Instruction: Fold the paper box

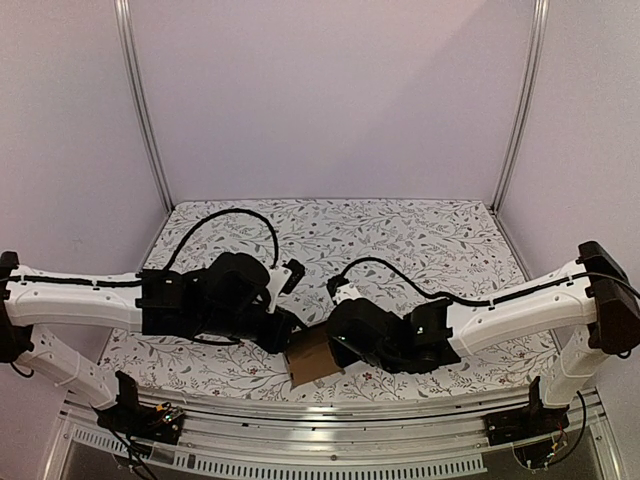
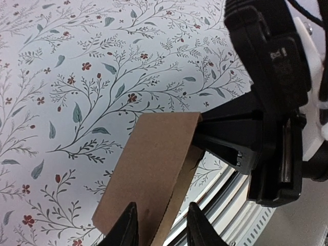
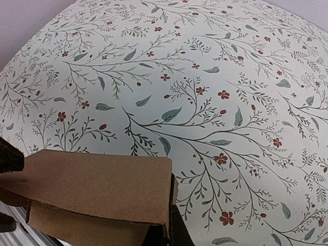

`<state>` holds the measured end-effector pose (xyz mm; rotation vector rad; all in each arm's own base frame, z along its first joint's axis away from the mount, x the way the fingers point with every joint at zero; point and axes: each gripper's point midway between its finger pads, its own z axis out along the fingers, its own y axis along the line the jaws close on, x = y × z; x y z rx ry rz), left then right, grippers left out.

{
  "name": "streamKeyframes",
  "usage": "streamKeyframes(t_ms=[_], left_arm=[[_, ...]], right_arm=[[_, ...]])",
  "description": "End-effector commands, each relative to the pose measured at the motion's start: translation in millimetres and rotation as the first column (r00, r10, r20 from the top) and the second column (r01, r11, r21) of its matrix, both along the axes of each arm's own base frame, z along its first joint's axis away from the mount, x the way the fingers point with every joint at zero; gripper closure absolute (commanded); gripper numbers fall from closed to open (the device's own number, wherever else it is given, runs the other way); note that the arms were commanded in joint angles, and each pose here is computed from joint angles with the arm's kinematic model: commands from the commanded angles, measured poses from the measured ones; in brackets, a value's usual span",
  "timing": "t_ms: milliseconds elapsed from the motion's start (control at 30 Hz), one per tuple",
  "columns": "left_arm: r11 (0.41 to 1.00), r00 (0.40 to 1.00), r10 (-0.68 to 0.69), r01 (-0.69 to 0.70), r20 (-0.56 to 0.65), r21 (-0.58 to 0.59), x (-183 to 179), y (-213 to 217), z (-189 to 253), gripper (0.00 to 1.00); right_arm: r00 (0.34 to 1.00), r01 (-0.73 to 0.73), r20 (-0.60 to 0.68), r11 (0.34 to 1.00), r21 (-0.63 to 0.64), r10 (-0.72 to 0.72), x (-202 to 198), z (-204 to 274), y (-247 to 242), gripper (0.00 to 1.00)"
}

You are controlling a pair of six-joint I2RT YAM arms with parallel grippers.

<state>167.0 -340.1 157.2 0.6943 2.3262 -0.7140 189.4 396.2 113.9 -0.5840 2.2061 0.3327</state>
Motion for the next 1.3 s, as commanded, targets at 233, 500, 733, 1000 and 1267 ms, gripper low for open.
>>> streamKeyframes(t_ms=[233,500,733,1000,1267], left_arm=[[0.999,1.000,-0.016,0.015,0.010,0.045,8,2,-15,0.75],[0.997,1.000,-0.001,0.001,0.001,0.074,8,8,-29,0.83],[0.996,1.000,0.023,-0.021,-0.016,0.089,7,14,-44,0.87],[0.991,0.998,0.046,-0.041,-0.030,0.124,6,20,-61,0.90],[0.991,0.998,0.038,-0.032,-0.043,0.128,2,23,-71,0.93]], right_arm=[[0.995,-0.061,-0.079,0.995,-0.085,0.054,-15,-31,-2,1.00],[0.995,-0.071,-0.081,0.995,-0.064,0.066,-16,-26,2,0.78],[0.993,-0.091,-0.079,0.996,-0.014,0.090,-19,-6,4,0.61],[0.975,-0.195,-0.098,0.980,0.040,0.198,-34,24,6,0.45],[0.971,-0.225,-0.071,0.973,0.046,0.227,-34,67,-1,0.43]])
